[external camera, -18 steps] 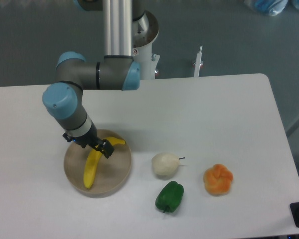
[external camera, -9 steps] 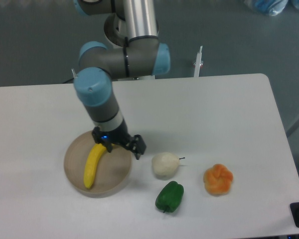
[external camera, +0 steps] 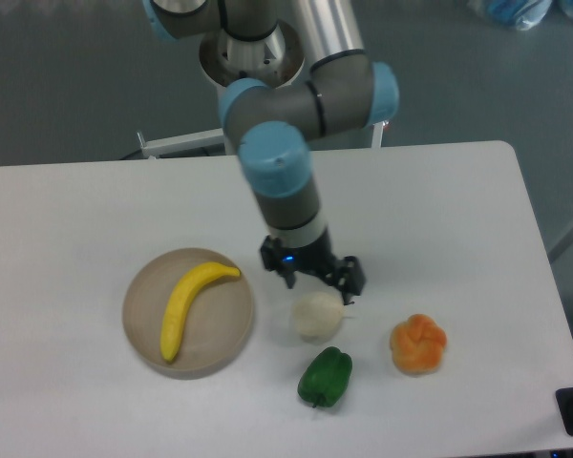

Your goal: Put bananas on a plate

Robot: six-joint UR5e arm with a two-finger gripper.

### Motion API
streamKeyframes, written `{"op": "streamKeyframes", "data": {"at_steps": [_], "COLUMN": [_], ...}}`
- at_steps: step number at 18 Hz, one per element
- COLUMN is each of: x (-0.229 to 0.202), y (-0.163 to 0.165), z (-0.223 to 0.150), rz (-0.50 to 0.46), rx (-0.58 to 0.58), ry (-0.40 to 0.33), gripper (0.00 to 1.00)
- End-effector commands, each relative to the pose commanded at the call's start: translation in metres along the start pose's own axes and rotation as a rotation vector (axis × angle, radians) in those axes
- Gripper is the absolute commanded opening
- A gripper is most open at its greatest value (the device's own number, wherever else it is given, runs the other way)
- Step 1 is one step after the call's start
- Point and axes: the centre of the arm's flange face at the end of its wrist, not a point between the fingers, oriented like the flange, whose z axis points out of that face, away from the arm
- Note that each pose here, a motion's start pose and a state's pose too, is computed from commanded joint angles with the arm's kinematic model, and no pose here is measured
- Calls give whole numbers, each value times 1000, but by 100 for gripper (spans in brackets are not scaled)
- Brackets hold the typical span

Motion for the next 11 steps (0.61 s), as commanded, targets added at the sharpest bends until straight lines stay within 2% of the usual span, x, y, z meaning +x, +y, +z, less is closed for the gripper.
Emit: {"op": "streamKeyframes", "data": {"at_steps": [5, 9, 11], "x": [-27, -29, -30], "y": [29, 30, 30], "z": [-5, -6, -6], "rz": [97, 197, 200], "rx": [-6, -14, -13], "ry": [-16, -25, -26], "gripper": [100, 100, 100]}}
